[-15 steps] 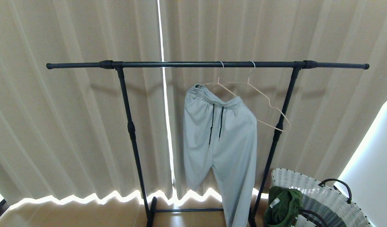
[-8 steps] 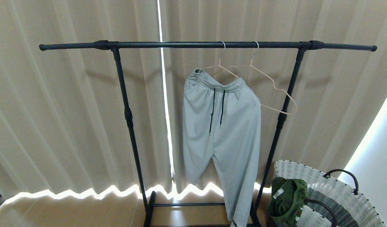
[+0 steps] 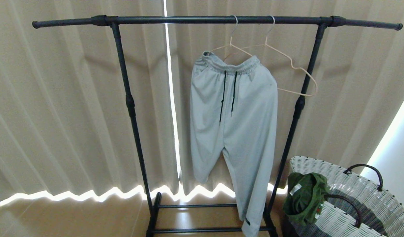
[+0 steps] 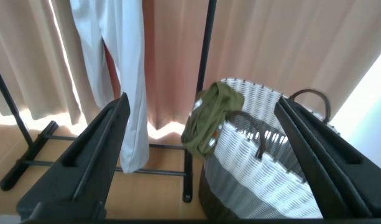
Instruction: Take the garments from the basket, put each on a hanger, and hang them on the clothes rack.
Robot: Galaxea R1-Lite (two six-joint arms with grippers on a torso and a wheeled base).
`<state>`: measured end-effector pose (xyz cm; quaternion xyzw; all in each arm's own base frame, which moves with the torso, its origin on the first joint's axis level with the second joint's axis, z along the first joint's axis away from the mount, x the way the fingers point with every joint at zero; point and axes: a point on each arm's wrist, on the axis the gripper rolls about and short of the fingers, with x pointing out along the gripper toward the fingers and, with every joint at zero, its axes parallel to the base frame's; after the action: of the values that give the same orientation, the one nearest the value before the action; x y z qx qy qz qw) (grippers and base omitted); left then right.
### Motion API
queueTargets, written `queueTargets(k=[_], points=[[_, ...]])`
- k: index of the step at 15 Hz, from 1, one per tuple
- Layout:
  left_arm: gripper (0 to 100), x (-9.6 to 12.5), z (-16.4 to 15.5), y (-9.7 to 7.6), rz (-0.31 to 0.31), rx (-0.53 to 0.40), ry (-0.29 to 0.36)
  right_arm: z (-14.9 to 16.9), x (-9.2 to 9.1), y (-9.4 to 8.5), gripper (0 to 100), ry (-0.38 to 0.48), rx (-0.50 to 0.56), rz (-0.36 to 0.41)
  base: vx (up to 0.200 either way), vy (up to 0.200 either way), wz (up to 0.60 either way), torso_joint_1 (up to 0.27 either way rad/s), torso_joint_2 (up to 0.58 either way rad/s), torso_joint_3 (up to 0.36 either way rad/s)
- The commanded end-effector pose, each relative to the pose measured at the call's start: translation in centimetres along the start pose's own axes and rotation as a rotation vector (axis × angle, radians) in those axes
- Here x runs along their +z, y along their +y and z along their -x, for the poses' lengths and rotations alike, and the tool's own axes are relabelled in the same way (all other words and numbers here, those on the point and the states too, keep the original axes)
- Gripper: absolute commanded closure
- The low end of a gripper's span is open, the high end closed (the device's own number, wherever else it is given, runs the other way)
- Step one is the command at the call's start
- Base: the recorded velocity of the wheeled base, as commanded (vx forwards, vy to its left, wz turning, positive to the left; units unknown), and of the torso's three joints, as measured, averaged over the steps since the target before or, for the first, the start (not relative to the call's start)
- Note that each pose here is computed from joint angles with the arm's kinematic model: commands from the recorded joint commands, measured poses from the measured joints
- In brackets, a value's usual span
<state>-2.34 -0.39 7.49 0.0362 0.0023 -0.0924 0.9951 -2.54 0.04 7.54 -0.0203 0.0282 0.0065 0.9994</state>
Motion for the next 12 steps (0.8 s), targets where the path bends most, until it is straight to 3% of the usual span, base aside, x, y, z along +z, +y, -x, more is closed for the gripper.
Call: queueTargets(k=[1,4,8,12], points=[[0,0.00,0.00,0.00,0.000,-0.001,-0.001,0.00,0.00,0.00,0,-0.001,0.000,0.000,0.000,0.000,0.00,-0.139,0.45,0.305],[0,0.00,0.00,0.00,0.000,0.001,-0.001,0.00,0.00,0.00,0,-0.001,0.000,0.000,0.000,0.000,0.00,-0.093,0.30,0.211],[0,0.00,0.00,0.00,-0.001,0.001,-0.001,0.00,0.00,0.00,0,-0.001,0.000,0.000,0.000,0.000,0.00,-0.008,0.02,0.015],[0,0.00,0.00,0.00,-0.001,-0.001,-0.001,0.00,0.00,0.00,0,-0.001,0.000,0.000,0.000,-0.200,0.00,-0.001,0.01,0.004]])
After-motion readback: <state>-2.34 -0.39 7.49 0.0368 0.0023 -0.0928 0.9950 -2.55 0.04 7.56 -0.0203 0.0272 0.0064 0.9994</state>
